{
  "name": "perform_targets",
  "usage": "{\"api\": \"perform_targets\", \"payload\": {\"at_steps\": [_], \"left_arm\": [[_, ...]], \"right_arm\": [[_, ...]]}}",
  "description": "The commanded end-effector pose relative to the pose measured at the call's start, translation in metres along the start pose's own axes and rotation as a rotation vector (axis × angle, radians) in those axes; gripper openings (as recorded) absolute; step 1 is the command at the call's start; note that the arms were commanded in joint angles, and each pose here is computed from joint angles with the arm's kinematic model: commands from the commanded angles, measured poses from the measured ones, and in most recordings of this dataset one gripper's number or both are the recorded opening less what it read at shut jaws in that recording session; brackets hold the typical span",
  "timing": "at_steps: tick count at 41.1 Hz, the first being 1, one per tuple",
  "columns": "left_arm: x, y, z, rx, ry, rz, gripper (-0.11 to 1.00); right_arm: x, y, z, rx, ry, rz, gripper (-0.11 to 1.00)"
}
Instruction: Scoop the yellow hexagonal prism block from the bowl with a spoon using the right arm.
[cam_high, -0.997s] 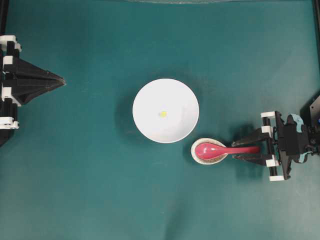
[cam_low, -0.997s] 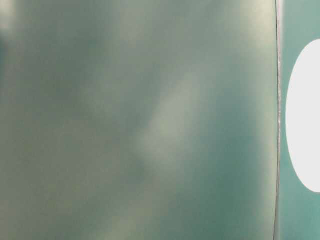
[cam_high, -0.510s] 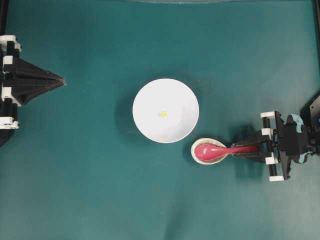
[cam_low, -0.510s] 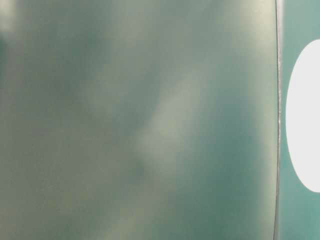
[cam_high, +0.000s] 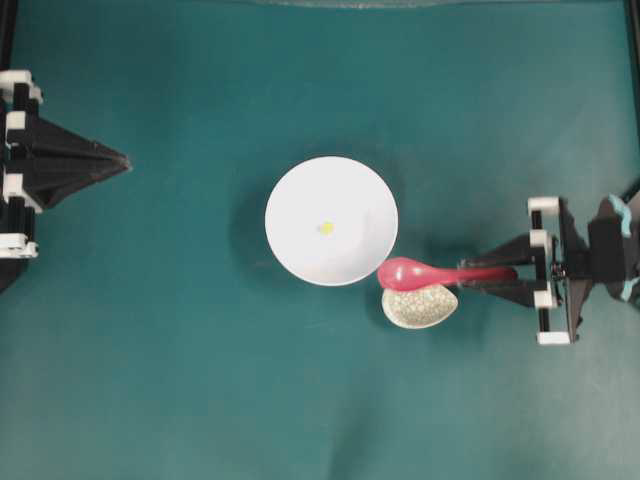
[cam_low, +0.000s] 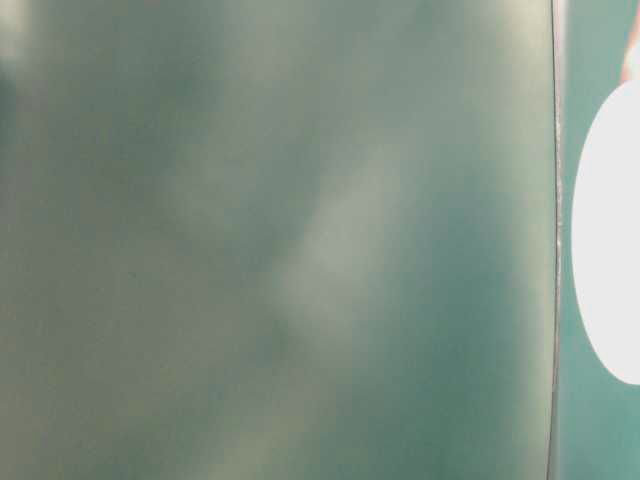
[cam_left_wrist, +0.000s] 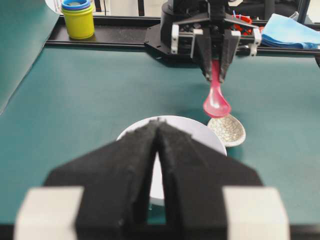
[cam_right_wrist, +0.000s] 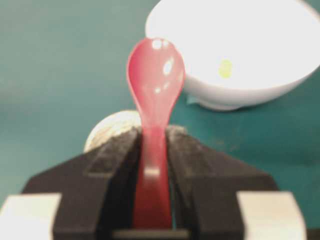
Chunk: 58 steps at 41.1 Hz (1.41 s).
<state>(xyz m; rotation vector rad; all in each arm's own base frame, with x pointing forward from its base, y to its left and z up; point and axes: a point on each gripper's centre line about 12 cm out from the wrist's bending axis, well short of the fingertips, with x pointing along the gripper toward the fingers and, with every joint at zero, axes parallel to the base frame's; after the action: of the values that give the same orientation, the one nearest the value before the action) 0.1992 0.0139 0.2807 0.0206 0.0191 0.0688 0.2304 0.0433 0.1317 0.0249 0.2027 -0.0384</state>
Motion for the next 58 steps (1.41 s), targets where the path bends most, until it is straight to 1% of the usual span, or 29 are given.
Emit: {"api": "perform_targets", "payload": {"at_steps": [1,7,14,18,22,28,32,38,50,53,58], "left_arm": [[0.002,0.0,0.003,0.006,-0.005,-0.001,0.05],[0.002,0.0,0.003,0.005,-0.008,0.0,0.05],[0.002,0.0,0.004,0.005,-0.012,0.0,0.05],[0.002,0.0,0.003,0.005,-0.011,0.0,0.05],[0.002,0.0,0.004,0.005,-0.012,0.0,0.05],[0.002,0.0,0.004,0.003,-0.012,0.0,0.05],[0.002,0.0,0.004,0.001,-0.012,0.0,0.05],[0.001,0.0,0.005,0.001,-0.017,0.0,0.05],[0.001,0.0,0.005,-0.005,-0.018,0.0,0.05],[0.001,0.0,0.006,-0.006,-0.02,0.0,0.05],[0.001,0.0,0.005,-0.009,-0.015,0.0,0.05]], "right_arm": [[0.007,-0.005,0.022,0.021,-0.039,-0.024,0.25],[0.016,-0.015,0.048,0.036,-0.022,-0.049,0.25],[0.025,-0.028,0.076,0.077,0.047,-0.056,0.25],[0.03,-0.037,0.091,0.112,0.106,-0.057,0.25],[0.036,-0.043,0.103,0.146,0.182,-0.044,0.25],[0.045,-0.052,0.118,0.177,0.286,-0.024,0.25],[0.048,-0.054,0.125,0.179,0.334,-0.01,0.25],[0.056,-0.06,0.128,0.2,0.392,-0.007,0.25],[0.077,-0.064,0.124,0.234,0.537,0.022,0.25],[0.082,-0.067,0.122,0.247,0.589,0.031,0.25],[0.089,-0.073,0.12,0.262,0.646,0.035,0.25]]}}
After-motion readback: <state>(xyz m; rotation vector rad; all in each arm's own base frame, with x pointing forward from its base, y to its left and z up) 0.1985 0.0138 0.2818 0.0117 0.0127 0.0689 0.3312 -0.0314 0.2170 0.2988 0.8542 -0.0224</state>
